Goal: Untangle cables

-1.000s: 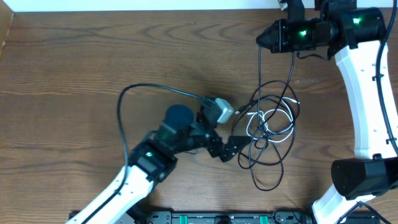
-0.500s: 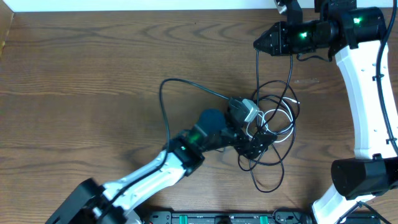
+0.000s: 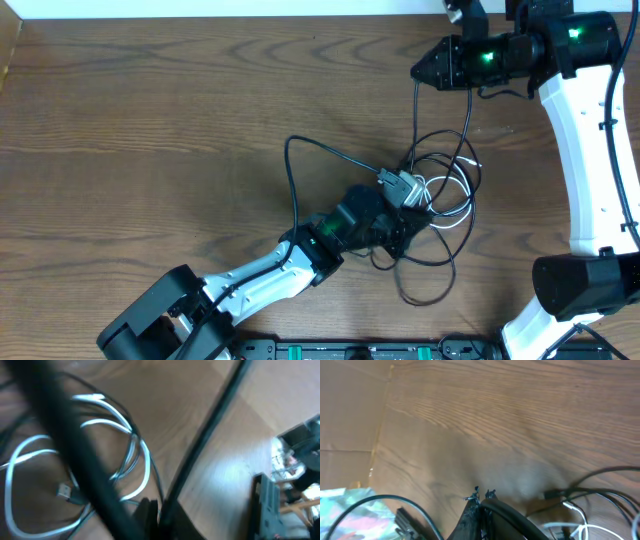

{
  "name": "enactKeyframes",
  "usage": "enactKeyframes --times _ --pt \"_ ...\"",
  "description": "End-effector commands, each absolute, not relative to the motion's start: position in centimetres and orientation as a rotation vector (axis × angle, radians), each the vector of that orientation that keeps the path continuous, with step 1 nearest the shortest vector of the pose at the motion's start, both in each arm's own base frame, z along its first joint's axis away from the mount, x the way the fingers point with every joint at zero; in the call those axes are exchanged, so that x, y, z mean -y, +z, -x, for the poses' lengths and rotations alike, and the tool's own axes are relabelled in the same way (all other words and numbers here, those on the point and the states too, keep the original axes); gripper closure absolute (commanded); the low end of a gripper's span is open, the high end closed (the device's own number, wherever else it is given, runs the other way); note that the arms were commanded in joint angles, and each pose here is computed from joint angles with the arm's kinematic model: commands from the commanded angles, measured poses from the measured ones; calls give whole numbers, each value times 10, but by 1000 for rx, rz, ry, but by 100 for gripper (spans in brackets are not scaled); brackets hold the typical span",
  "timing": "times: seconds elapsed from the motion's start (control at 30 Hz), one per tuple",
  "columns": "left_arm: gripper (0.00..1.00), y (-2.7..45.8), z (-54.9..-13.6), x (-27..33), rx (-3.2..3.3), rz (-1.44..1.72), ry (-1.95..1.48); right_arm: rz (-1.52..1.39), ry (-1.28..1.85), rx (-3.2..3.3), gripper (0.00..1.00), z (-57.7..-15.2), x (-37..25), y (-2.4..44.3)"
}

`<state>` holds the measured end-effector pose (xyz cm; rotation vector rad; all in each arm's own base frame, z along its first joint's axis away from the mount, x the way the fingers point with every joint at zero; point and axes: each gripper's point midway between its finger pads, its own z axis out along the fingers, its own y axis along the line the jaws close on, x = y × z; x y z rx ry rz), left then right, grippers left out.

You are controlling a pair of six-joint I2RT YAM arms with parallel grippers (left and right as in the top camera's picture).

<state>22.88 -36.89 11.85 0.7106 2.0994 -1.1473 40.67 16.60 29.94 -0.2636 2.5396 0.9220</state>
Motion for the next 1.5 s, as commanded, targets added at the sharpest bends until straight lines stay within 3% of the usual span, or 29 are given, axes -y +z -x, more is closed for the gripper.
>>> enactKeyframes --times 0.0,0.33,0.43,0.53,0.6,0.87,1.1,1.47 --pt "92 122 -251 359 -2125 -592 -1085 218 805 -2540 99 -411 -151 303" --pt "93 138 -297 274 -2245 -276 -962 36 364 -2600 98 -430 -84 282" --pt "93 164 -313 245 -2181 -189 -937 22 369 -2613 75 -428 -79 280" --pt "92 195 -326 220 -2099 -97 -930 47 397 -2643 35 -420 -84 276" --pt "92 217 -333 204 -2041 -23 -940 95 413 -2666 2 -413 -90 274" --pt "93 311 -347 139 -1775 173 -940 203 432 -2766 1 -391 -114 250" --pt "93 358 -334 125 -1653 154 -944 324 514 -2971 1 -351 -149 166" --pt "93 429 -316 120 -1494 96 -950 305 552 -3030 1 -326 -170 74"
